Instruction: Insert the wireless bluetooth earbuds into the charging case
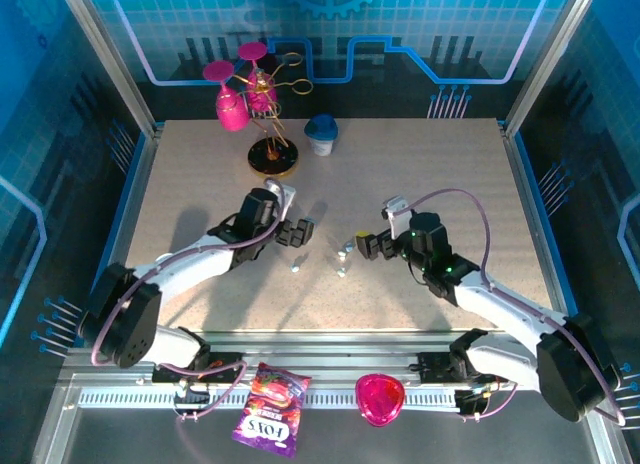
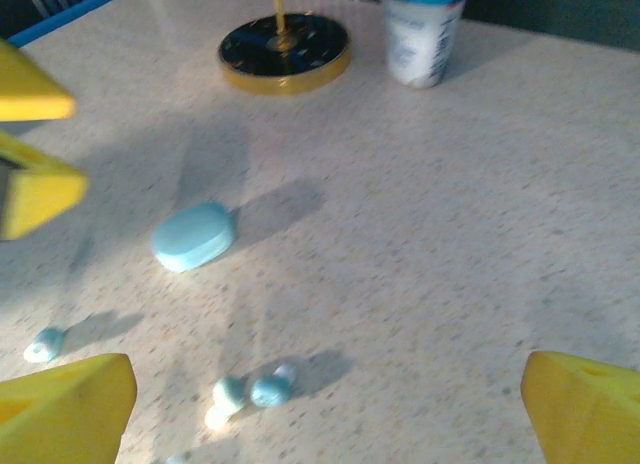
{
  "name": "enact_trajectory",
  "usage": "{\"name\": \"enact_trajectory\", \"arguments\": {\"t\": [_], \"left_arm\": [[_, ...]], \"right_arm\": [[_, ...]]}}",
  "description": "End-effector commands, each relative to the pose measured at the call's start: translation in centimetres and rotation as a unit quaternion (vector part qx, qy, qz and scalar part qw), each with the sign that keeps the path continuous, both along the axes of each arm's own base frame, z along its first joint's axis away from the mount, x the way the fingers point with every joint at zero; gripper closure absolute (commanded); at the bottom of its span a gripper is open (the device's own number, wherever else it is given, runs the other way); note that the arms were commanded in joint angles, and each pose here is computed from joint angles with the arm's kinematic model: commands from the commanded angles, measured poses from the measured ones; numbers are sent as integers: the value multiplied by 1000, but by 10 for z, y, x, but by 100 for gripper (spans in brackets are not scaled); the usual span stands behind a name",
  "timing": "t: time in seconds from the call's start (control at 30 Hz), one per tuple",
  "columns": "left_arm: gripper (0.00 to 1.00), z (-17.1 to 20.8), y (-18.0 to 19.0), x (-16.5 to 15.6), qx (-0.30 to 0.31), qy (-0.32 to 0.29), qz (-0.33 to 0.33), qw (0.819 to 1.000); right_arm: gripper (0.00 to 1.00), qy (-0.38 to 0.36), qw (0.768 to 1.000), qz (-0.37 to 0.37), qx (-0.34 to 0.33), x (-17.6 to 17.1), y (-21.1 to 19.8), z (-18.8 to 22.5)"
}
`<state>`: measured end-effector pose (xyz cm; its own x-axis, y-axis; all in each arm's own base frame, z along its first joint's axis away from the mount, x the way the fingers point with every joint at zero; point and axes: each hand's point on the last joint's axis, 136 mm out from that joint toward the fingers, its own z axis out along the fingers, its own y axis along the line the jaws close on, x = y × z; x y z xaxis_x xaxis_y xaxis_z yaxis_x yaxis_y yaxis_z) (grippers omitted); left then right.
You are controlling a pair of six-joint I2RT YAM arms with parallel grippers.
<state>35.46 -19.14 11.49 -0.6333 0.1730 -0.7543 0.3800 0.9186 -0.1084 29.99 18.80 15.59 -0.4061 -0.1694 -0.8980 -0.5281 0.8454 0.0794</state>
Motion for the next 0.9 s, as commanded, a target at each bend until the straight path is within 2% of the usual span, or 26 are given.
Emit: {"name": "enact_trajectory", "arguments": {"t": [0.0, 0.17, 0.47, 0.87], "left_arm": [[2, -8, -12, 9, -2, 26, 25, 999], [12, -34, -24, 19, 13, 71, 25, 997], [26, -65, -26, 26, 49, 117, 26, 992], [31, -89, -17, 17, 94, 158, 25, 983]], "right_arm": [[0, 41, 999, 33, 9, -25, 9, -11], [0, 70, 996, 49, 25, -43, 14, -22], [0, 75, 996, 30, 26, -50, 5, -26], [0, 72, 997, 23, 24, -47, 3, -26]]}}
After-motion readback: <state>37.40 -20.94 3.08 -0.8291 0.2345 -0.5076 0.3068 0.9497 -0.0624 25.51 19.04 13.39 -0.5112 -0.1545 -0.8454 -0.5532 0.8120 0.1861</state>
